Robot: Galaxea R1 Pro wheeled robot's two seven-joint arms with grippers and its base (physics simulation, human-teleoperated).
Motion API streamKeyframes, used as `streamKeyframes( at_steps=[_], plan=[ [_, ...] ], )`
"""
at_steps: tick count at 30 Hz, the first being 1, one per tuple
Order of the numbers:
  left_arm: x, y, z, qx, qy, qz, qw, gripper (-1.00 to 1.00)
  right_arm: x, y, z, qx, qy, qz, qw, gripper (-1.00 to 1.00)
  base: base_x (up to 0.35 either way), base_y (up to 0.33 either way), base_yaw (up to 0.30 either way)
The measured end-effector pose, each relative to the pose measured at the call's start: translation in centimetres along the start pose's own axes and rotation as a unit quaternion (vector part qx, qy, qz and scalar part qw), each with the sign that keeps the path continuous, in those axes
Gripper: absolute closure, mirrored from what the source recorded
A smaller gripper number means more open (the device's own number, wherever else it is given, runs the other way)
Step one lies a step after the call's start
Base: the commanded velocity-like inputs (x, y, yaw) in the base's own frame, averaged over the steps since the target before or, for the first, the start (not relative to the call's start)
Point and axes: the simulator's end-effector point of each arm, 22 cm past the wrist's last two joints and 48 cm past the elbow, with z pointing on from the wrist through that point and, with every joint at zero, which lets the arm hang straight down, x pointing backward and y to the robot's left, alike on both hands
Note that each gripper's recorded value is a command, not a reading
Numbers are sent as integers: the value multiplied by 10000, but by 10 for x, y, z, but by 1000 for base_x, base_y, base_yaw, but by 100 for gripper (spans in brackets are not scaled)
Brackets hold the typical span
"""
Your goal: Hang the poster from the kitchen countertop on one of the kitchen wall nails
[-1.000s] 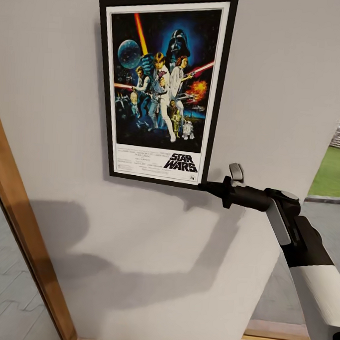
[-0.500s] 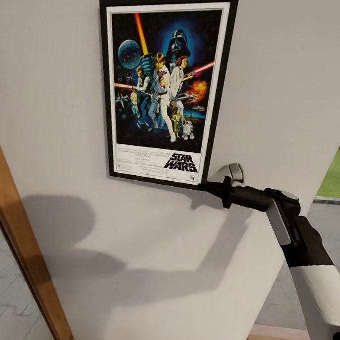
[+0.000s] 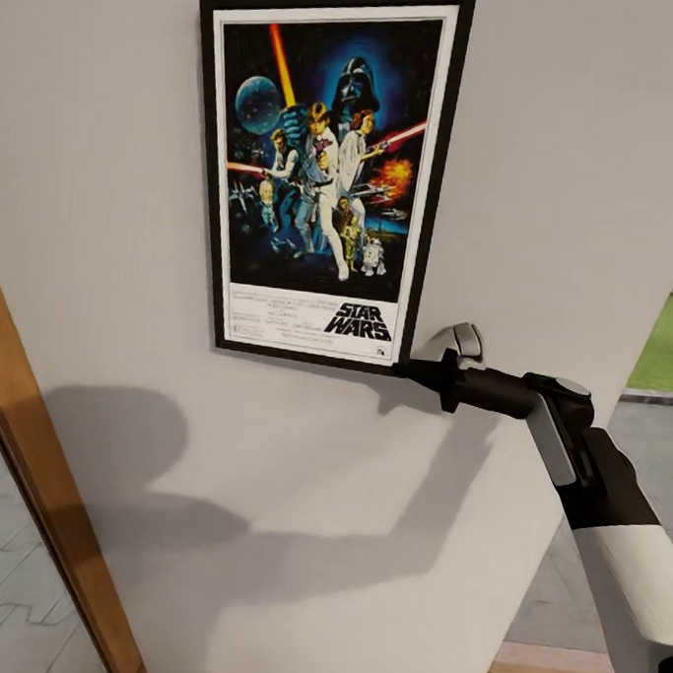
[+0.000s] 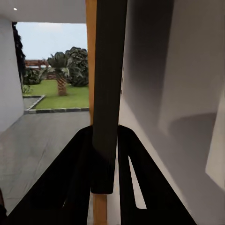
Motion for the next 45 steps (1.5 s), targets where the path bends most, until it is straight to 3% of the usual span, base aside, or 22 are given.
streamKeyframes(
  at_steps=[23, 26, 32, 45],
  plan=[
    [0, 0, 0, 0, 0, -1, 10000, -100, 1, 1, -1, -53, -26, 40, 10000, 100, 0, 0, 0],
    [0, 0, 0, 0, 0, -1, 10000, -100, 12, -2, -4, 52, -64, -79, 9999, 100, 0, 0, 0],
    [0, 0, 0, 3, 7, -1, 10000, -100, 32, 5, -8, 62, -80, -5, 9999, 100, 0, 0, 0],
    [0, 0, 0, 2, 8, -1, 10000, -100, 44, 4, -10, 126, -43, -98, 9999, 100, 0, 0, 0]
  ],
)
